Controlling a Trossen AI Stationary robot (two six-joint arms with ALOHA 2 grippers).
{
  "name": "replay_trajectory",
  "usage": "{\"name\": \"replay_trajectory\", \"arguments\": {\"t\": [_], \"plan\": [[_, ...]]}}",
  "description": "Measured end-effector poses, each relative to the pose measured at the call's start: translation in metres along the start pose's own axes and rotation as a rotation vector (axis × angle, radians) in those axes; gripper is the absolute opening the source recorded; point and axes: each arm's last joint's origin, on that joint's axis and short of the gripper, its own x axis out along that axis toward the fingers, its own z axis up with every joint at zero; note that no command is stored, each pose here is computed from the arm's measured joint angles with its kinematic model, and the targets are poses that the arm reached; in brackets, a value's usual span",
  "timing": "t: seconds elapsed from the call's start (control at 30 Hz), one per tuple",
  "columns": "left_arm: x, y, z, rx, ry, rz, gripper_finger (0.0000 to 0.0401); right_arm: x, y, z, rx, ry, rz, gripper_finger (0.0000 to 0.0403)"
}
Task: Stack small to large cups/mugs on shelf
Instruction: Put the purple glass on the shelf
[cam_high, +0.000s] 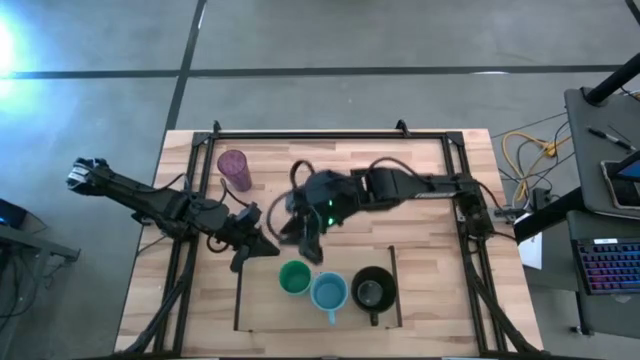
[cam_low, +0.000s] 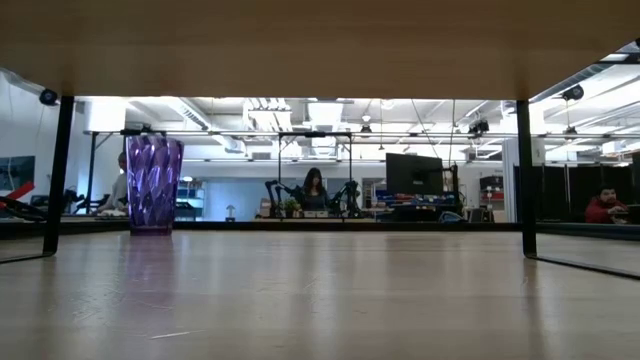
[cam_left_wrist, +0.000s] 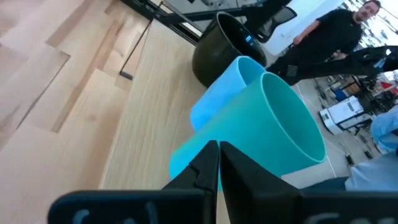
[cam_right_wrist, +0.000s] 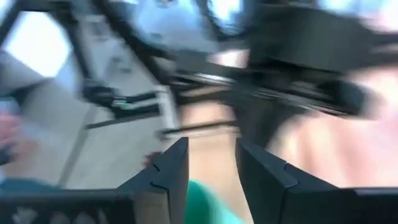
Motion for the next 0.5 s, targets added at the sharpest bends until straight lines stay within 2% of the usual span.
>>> {"name": "replay_trajectory", "arguments": {"t": [0.13, 0.3, 0.4, 0.5], "plan": [[-0.001, 0.0, 0.001, 0.0, -0.016, 0.01, 0.0, -0.014, -0.031, -0.001, 0.126, 0.087, -0.132, 0.0097], [-0.001, 0.0, 0.001, 0.0, -0.019, 0.013, 0.0, -0.017, -0.066, -0.016, 0.249, 0.291, -0.269, 0.0046], [-0.001, 0.0, 0.001, 0.0, -0.018, 0.013, 0.0, -0.005, -0.073, -0.027, 0.276, 0.39, -0.256, 0.0015], [-0.001, 0.0, 0.001, 0.0, -0.018, 0.013, 0.0, 0.009, -0.07, -0.034, 0.286, 0.446, -0.177, 0.001]]}}
